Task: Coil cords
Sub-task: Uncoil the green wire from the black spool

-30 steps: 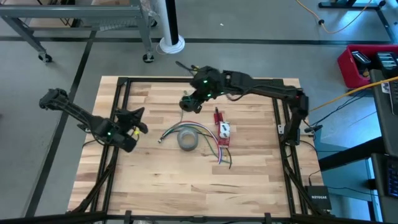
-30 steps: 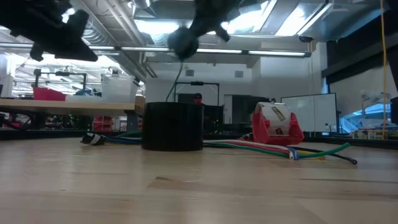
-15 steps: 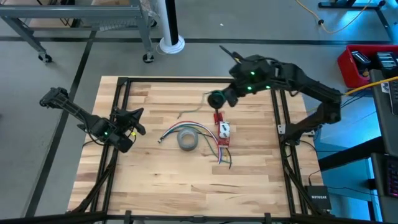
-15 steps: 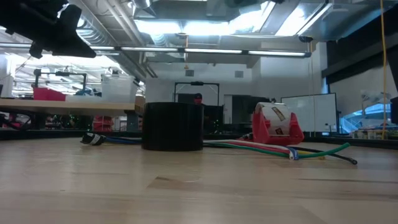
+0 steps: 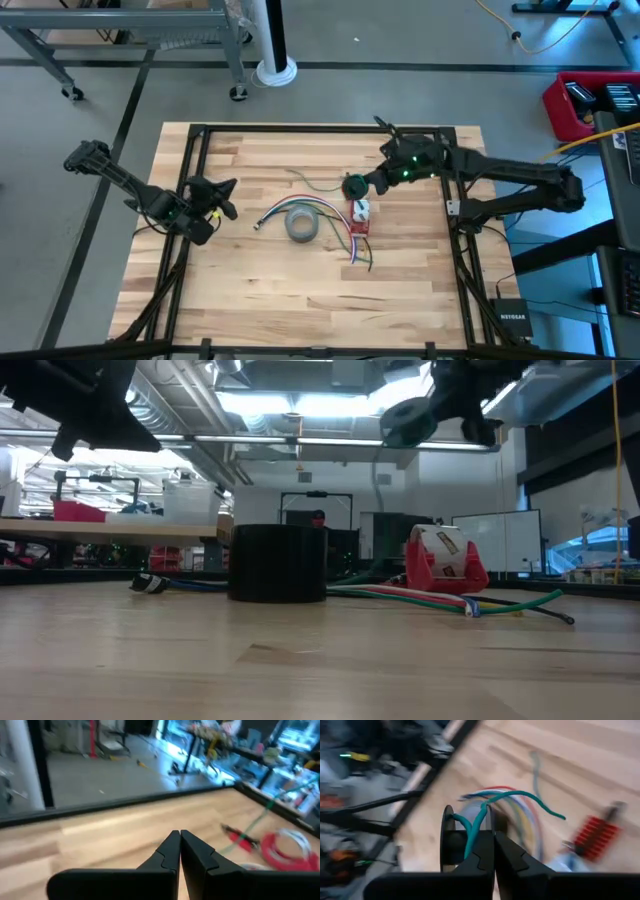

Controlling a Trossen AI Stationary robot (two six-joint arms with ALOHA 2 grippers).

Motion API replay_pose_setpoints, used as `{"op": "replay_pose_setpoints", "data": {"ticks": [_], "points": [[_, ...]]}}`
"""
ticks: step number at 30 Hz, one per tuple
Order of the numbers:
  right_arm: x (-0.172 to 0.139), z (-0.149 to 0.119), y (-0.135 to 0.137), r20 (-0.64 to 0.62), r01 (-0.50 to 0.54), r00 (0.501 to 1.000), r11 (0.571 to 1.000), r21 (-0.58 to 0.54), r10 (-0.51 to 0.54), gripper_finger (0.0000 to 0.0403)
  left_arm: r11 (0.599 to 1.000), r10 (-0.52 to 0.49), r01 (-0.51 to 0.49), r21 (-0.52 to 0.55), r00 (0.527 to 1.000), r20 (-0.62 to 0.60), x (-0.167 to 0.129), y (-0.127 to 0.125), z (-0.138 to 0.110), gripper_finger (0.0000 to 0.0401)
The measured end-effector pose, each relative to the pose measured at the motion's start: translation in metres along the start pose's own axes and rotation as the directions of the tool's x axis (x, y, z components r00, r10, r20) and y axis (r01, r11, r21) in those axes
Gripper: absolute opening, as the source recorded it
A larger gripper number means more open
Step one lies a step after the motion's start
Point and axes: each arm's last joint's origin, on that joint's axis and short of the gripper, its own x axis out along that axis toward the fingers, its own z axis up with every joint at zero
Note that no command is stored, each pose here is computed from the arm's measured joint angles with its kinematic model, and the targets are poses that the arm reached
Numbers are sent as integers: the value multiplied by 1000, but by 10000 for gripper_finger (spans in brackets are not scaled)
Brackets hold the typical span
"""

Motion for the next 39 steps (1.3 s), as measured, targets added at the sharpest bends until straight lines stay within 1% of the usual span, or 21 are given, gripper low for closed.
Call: {"op": "replay_pose_setpoints", "data": {"ticks": [3, 7, 12, 14, 18, 21, 23, 25, 28, 30, 32, 34, 36, 39], "points": [[14, -10, -10, 59, -127, 990, 992, -27, 129, 1, 999, -36, 37, 25, 998, -55, 3, -9, -3, 6], [25, -17, -18, 130, -243, 959, 968, -70, 250, 1, 997, -64, 66, 33, 996, -61, 7, -22, -3, 6], [35, -18, -21, 160, -299, 938, 951, -78, 308, 1, 995, -100, 101, 16, 994, -39, 16, -36, 3, 15], [40, -17, -20, 148, -329, 929, 940, -88, 339, 1, 993, -120, 120, 8, 992, -36, 22, -42, 5, 28], [50, -16, -19, 126, -402, 901, 909, -113, 414, 1, 980, -199, 200, 15, 978, -70, 41, -56, 5, 63], [57, -17, -20, 105, -425, 893, 897, -118, 437, 1, 965, -255, 259, 47, 963, -85, 56, -64, 2, 92], [59, -18, -21, 87, -431, 894, 896, -111, 440, 2, 954, -280, 287, 89, 957, -78, 65, -68, 2, 108], [61, -18, -21, 79, -436, 893, 896, -91, 443, 2, 950, -282, 286, 125, 958, -48, 73, -70, 3, 121], [64, -20, -22, 44, -452, 889, 888, -81, 456, 2, 945, -258, 255, 206, 966, -13, 84, -70, 4, 130], [64, -21, -22, 23, -465, 883, 882, -79, 468, 2, 928, -268, 266, 260, 963, -26, 92, -69, 3, 131], [64, -20, -22, 23, -471, 880, 878, -82, 474, 2, 905, -319, 320, 281, 946, -51, 100, -70, 0, 129], [64, -20, -22, 23, -470, 880, 879, -81, 474, 2, 866, -381, 387, 318, 921, -82, 107, -74, -2, 127], [64, -20, -22, 23, -471, 880, 878, -82, 474, 2, 820, -425, 428, 380, 900, -97, 112, -80, -3, 125], [64, -20, -22, 23, -470, 880, 879, -82, 474, 2, 764, -436, 422, 487, 895, -93, 119, -91, -1, 121]]}}
